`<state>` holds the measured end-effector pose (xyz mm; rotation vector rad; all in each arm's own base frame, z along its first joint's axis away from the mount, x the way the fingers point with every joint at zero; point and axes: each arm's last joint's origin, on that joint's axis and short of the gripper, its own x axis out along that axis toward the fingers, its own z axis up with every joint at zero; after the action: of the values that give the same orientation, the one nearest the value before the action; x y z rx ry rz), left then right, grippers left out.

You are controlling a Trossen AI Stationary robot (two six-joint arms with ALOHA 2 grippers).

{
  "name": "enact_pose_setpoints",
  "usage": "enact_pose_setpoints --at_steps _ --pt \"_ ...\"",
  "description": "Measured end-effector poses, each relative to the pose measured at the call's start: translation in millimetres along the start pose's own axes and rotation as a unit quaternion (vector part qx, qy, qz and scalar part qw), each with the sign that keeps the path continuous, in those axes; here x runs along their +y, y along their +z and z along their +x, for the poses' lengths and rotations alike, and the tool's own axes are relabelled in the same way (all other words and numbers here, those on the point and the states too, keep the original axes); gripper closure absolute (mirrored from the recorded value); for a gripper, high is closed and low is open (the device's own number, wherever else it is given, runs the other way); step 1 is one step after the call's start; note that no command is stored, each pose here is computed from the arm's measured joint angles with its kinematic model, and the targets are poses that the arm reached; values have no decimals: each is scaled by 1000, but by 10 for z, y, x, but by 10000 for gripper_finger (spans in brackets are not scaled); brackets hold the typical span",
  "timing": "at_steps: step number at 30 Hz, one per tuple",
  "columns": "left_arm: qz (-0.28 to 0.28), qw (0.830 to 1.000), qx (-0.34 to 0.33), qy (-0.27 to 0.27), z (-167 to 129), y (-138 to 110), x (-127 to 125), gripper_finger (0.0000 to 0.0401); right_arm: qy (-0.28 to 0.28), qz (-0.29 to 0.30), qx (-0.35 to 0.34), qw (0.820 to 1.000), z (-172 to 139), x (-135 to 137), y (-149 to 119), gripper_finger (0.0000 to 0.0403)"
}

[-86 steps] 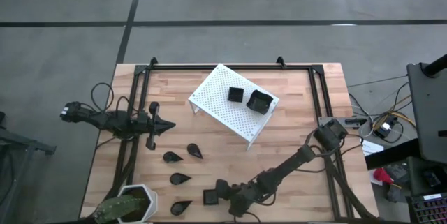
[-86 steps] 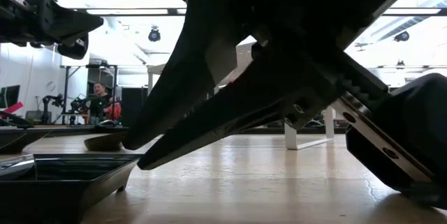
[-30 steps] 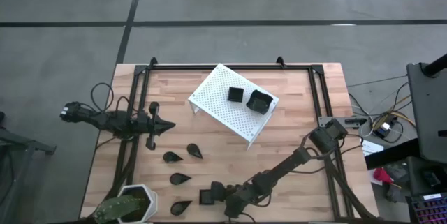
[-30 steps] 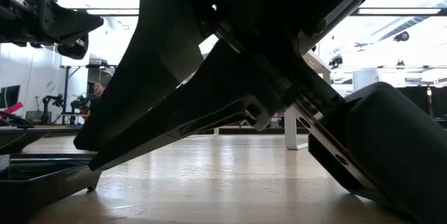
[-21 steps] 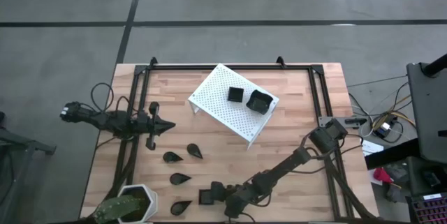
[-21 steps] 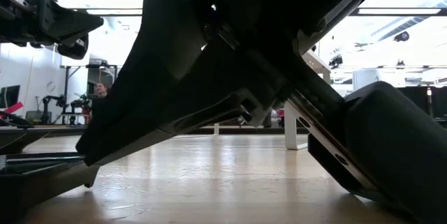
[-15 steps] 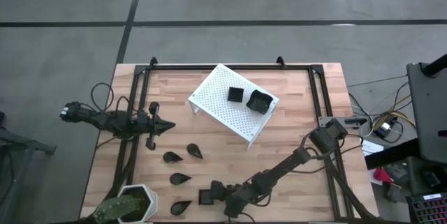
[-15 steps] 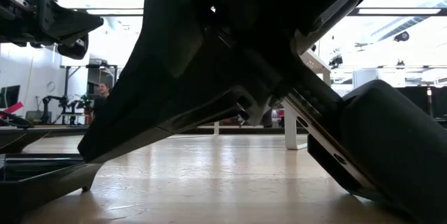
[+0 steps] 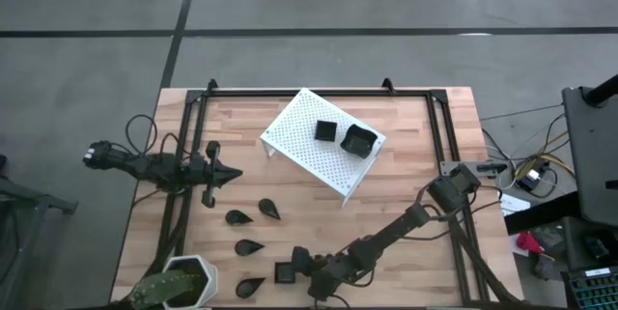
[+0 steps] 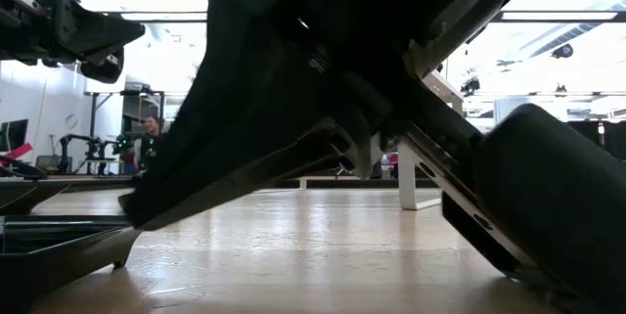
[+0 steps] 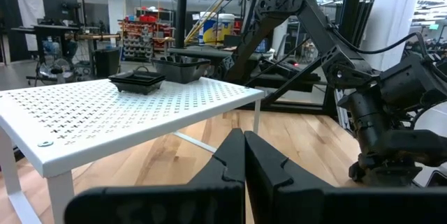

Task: Pick & Place Mini shaped plates
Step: Stack the square plate on top of the other square plates on the shelf

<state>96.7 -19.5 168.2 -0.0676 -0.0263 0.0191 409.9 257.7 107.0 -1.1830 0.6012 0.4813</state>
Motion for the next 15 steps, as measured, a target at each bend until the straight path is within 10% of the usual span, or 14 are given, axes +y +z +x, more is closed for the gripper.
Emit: enact_pose_setpoints --at_steps 15 --pt "0 1000 0 0 0 0 0 401 -6 -6 13 1000 -11 4 7 313"
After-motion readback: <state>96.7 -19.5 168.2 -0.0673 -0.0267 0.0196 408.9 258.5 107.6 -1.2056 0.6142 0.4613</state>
